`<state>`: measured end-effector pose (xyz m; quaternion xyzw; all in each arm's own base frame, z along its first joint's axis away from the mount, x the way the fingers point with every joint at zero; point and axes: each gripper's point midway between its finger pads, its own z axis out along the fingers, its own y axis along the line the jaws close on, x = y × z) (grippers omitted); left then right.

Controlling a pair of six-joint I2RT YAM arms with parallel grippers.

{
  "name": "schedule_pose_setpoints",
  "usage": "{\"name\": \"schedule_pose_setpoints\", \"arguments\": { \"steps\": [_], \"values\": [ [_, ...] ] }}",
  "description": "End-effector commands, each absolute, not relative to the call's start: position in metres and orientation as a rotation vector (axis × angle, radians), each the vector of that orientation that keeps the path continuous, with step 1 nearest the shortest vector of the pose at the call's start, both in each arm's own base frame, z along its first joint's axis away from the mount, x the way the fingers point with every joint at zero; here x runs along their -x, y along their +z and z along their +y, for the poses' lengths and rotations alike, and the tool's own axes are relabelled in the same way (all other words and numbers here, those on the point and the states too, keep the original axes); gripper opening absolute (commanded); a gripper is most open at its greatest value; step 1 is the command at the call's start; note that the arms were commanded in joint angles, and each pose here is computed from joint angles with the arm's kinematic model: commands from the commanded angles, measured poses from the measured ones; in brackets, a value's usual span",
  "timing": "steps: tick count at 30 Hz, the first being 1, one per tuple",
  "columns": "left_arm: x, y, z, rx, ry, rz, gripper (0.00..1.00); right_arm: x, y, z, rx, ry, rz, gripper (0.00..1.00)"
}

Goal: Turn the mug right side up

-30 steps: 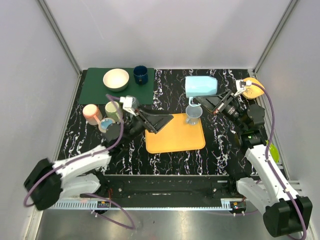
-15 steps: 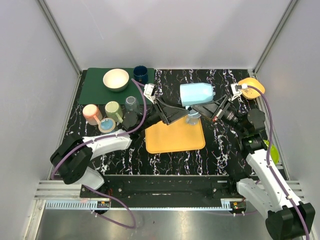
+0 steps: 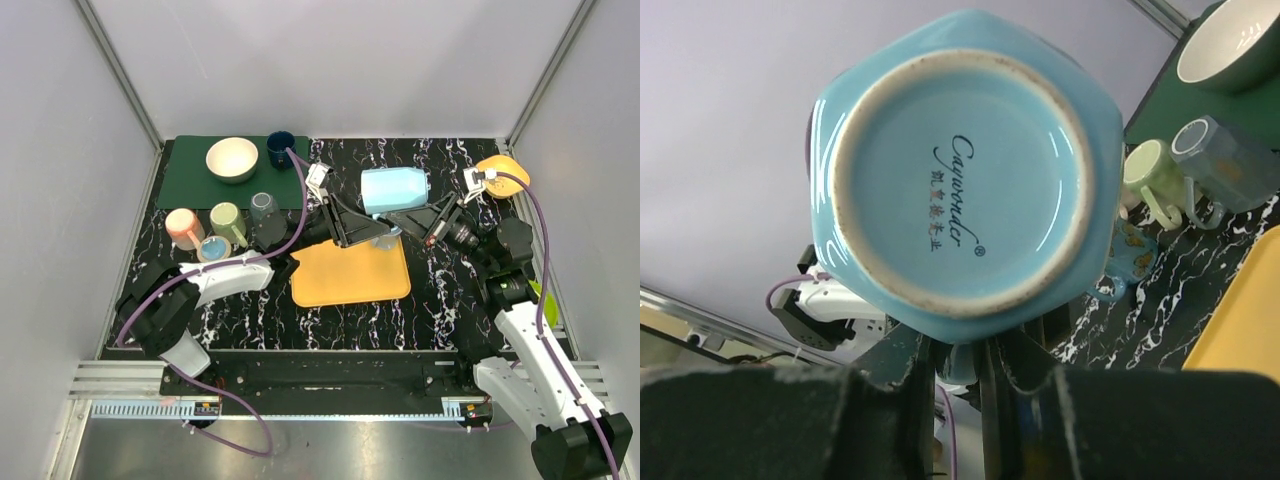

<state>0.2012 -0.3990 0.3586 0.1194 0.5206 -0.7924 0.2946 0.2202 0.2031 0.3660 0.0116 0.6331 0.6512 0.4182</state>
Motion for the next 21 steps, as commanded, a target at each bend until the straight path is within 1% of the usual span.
{"name": "schedule_pose_setpoints", "arguments": {
  "steps": [1,3,4,6,8,11,12,16,18,19,21],
  "values": [
    [-0.181,0.415,-0.383,-0.412,-2.151,1.149,0.55,-0.201,0.378,0.208,0.136,1.609,1.584,0.0],
    [-0.18,0.418,-0.381,-0.414,-2.151,1.141,0.49,-0.202,0.372,0.208,0.131,1.6,1.613,0.0],
    [-0.179,0.422,-0.381,-0.423,-2.151,1.133,0.47,-0.201,0.369,0.209,0.138,1.598,1.625,0.0],
    [-0.178,0.422,-0.381,-0.428,-2.148,1.142,0.4,-0.202,0.367,0.208,0.136,1.589,1.637,0.0],
    [-0.176,0.424,-0.382,-0.432,-2.149,1.14,0.38,-0.203,0.36,0.209,0.139,1.57,1.665,0.0],
    [-0.173,0.426,-0.383,-0.437,-2.158,1.135,0.31,-0.204,0.354,0.207,0.141,1.533,1.684,0.0],
    [-0.173,0.425,-0.384,-0.437,-2.158,1.136,0.3,-0.204,0.352,0.207,0.144,1.527,1.69,0.0],
    [-0.171,0.429,-0.386,-0.435,-2.173,1.121,0.31,-0.204,0.342,0.207,0.147,1.507,1.723,0.0],
    [-0.171,0.43,-0.385,-0.429,-2.184,1.113,0.38,-0.203,0.339,0.206,0.157,1.491,1.723,0.0],
    [-0.171,0.43,-0.385,-0.42,-2.191,1.114,0.46,-0.203,0.336,0.206,0.149,1.487,1.736,0.0],
    [-0.171,0.431,-0.385,-0.416,-2.196,1.111,0.47,-0.203,0.334,0.205,0.158,1.474,1.738,0.0]
  ]
}}
